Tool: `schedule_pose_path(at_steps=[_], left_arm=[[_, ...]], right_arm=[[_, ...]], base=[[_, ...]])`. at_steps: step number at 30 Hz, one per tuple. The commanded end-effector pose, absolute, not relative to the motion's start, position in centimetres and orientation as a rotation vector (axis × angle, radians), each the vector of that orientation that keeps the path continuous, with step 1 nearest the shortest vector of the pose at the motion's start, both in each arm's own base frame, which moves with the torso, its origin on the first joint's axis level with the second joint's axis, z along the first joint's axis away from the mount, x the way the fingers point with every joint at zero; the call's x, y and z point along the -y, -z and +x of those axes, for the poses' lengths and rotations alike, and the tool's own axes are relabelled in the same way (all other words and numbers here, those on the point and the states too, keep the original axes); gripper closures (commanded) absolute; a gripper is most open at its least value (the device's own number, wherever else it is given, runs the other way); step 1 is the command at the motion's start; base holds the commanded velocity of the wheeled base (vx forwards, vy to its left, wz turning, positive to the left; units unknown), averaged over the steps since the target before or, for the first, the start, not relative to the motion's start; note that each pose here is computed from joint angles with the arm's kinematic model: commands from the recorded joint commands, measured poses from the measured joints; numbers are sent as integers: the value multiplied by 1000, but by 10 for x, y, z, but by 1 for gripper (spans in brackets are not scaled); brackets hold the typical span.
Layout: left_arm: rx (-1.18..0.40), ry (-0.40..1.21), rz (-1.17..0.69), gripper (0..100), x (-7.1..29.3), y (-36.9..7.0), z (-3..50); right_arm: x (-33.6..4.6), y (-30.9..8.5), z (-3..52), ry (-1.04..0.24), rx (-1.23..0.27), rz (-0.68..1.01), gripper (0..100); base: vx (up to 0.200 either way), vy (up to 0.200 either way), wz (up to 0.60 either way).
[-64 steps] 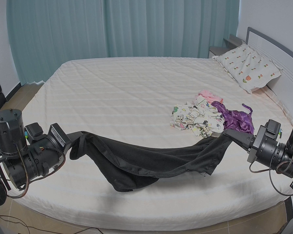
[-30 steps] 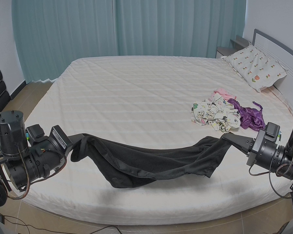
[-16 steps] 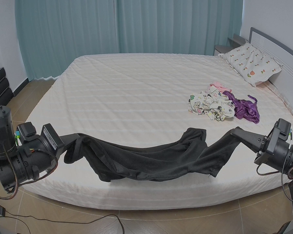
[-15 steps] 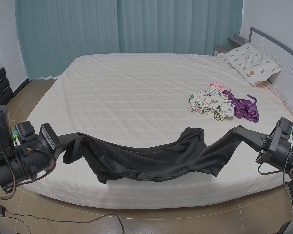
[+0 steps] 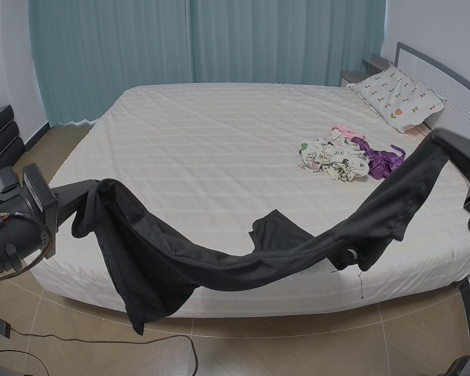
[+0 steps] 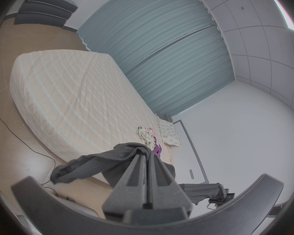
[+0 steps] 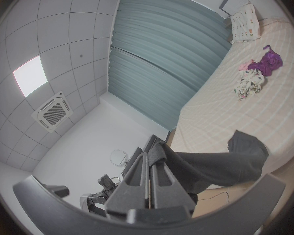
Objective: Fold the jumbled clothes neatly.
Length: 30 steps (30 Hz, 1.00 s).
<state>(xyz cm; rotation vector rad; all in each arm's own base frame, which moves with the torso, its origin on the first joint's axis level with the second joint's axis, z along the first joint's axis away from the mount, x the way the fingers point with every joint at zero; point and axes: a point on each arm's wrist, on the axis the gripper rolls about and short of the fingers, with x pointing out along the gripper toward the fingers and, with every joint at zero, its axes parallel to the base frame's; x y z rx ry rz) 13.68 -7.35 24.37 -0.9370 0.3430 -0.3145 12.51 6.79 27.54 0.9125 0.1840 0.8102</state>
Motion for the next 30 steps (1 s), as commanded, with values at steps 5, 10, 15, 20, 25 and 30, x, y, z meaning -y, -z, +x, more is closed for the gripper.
schedule_pose_path(at_steps=[5,10,15,20,25,30], left_arm=[[-303,252,-907,100,69,-267,153],[-318,212,-901,100,67,-262,167],[-358,147,-893,100,71,-251,196],[-316,111,-912,100,72,-239,246],[-323,96,-915,100,73,-231,275],[-350,63,-918,100,70,-219,298]], right_arm=[[-84,-320,176,-753,-194,917,100],[-95,-319,223,-697,-224,917,100],[-111,-301,266,-630,-271,920,100],[-130,-267,325,-483,-240,931,100],[-130,-260,341,-473,-152,940,100],[-130,-250,352,-464,-145,939,100]], base=[[0,0,0],[0,0,0],[0,0,0],[80,0,0],[200,0,0],[200,0,0]])
